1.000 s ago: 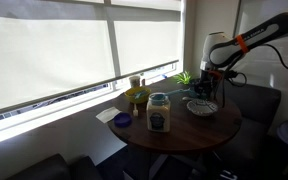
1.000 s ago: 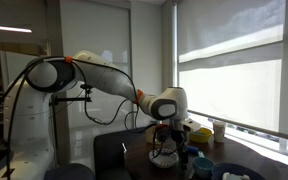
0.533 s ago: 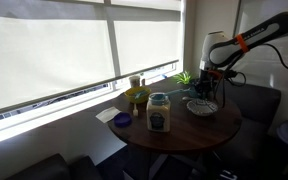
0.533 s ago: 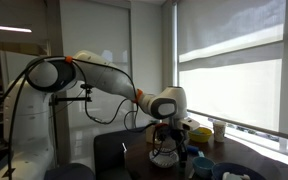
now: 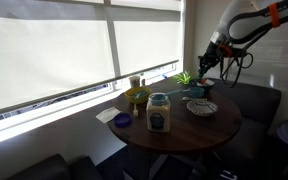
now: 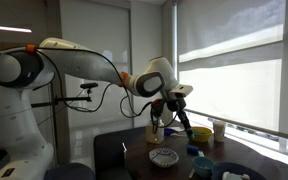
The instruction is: Pick up the green rectangular block and put it in the blue bowl
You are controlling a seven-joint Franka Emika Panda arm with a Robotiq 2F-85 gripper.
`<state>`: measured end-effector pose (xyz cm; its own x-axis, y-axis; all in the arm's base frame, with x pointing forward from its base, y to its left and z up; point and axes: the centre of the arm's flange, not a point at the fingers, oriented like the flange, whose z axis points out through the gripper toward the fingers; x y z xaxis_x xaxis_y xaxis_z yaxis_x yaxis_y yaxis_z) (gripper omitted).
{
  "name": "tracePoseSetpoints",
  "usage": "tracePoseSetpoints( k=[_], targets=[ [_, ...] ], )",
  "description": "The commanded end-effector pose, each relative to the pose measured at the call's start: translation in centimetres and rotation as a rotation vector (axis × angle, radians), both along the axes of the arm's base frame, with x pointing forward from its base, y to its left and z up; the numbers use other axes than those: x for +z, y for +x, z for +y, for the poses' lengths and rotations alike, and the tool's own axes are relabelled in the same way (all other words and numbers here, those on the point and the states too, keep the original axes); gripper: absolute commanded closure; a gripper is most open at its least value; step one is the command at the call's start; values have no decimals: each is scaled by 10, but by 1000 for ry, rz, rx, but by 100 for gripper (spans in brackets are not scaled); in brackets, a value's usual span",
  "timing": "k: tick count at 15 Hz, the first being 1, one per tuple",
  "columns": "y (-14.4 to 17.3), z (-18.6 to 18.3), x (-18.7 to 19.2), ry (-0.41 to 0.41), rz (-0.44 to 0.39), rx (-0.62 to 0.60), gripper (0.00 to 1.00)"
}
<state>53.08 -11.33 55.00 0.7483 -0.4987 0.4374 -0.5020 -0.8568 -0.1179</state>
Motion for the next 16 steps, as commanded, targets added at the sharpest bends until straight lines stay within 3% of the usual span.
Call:
tracePoseSetpoints(
  k=[1, 3, 5, 10, 16],
  targets=[
    [8, -36, 6, -39, -154, -130, 92],
    [22, -64, 0, -62, -220, -217, 92],
    [33, -86, -17, -92, -235, -311, 92],
    [51, -104, -61, -162, -137, -425, 92],
    [62, -93, -84, -157, -43, -399, 92]
  ],
)
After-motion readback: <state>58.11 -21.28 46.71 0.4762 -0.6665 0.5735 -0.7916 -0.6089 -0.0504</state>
